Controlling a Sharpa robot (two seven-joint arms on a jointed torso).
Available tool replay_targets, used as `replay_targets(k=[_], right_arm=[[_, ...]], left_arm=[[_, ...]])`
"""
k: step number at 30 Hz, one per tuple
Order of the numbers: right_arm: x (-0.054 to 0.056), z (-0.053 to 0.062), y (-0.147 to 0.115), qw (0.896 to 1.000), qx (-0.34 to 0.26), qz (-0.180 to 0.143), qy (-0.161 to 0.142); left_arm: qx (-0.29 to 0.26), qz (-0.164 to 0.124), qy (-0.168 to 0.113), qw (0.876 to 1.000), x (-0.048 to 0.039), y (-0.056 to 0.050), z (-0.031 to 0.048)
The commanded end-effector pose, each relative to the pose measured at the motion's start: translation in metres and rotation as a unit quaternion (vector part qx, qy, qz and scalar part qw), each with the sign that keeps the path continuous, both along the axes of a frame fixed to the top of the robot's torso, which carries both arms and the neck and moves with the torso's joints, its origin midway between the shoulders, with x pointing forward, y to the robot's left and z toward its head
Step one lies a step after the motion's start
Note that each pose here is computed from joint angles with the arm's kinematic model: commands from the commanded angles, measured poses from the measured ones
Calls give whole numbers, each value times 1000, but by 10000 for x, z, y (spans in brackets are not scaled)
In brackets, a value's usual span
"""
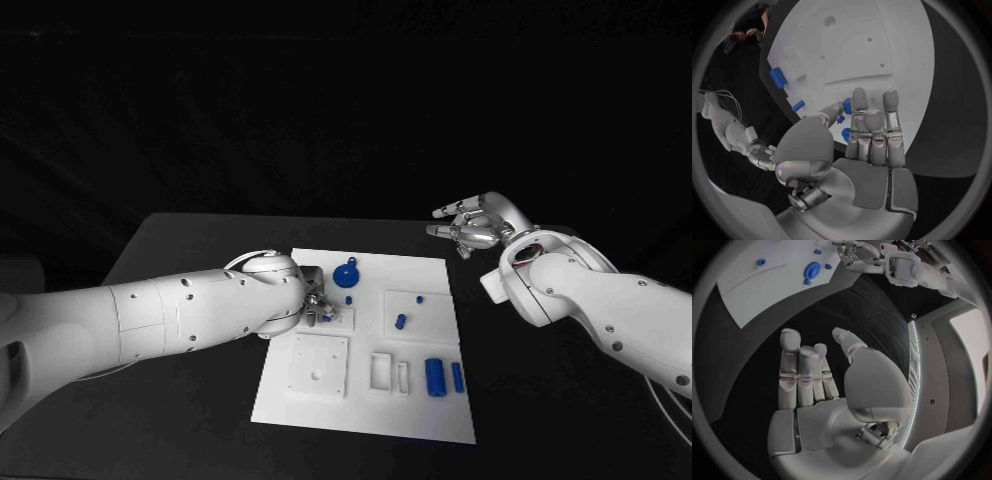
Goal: Assemble the parts on the task board
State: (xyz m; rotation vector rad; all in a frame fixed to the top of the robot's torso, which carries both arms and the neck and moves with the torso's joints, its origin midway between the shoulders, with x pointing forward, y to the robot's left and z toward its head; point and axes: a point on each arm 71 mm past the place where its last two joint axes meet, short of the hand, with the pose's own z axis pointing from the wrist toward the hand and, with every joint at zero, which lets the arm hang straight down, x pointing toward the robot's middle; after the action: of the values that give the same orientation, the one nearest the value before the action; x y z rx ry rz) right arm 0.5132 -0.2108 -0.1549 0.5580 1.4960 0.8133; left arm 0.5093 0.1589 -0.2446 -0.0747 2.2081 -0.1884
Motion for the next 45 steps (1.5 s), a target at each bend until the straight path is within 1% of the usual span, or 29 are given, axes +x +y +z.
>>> replay_targets(k=[1, 24, 30, 34, 37, 41, 45], right_arm=[[-2, -1, 13, 1000, -1, 7, 1], [-1, -15, -17, 1000, 0, 3, 4], [-3, -21, -22, 1000, 2, 2, 4], [-4, -25, -27, 1000, 3, 1, 5], [-3, -28, -31, 1000, 4, 1, 6], [-2, -31, -35, 1000, 5, 0, 7], [1, -35, -41, 1000, 5, 0, 8]], left_arm=[[-1, -3, 3, 1000, -8, -17, -13], [-2, 22, -11, 1000, -1, 163, 5], [-16, 32, -18, 999, -8, 217, 36], [-42, 46, -13, 998, 10, 239, 116], [-64, 60, -5, 996, 42, 263, 199], [-82, 72, 1, 994, 109, 313, 325], [-85, 78, 10, 993, 207, 387, 447]])
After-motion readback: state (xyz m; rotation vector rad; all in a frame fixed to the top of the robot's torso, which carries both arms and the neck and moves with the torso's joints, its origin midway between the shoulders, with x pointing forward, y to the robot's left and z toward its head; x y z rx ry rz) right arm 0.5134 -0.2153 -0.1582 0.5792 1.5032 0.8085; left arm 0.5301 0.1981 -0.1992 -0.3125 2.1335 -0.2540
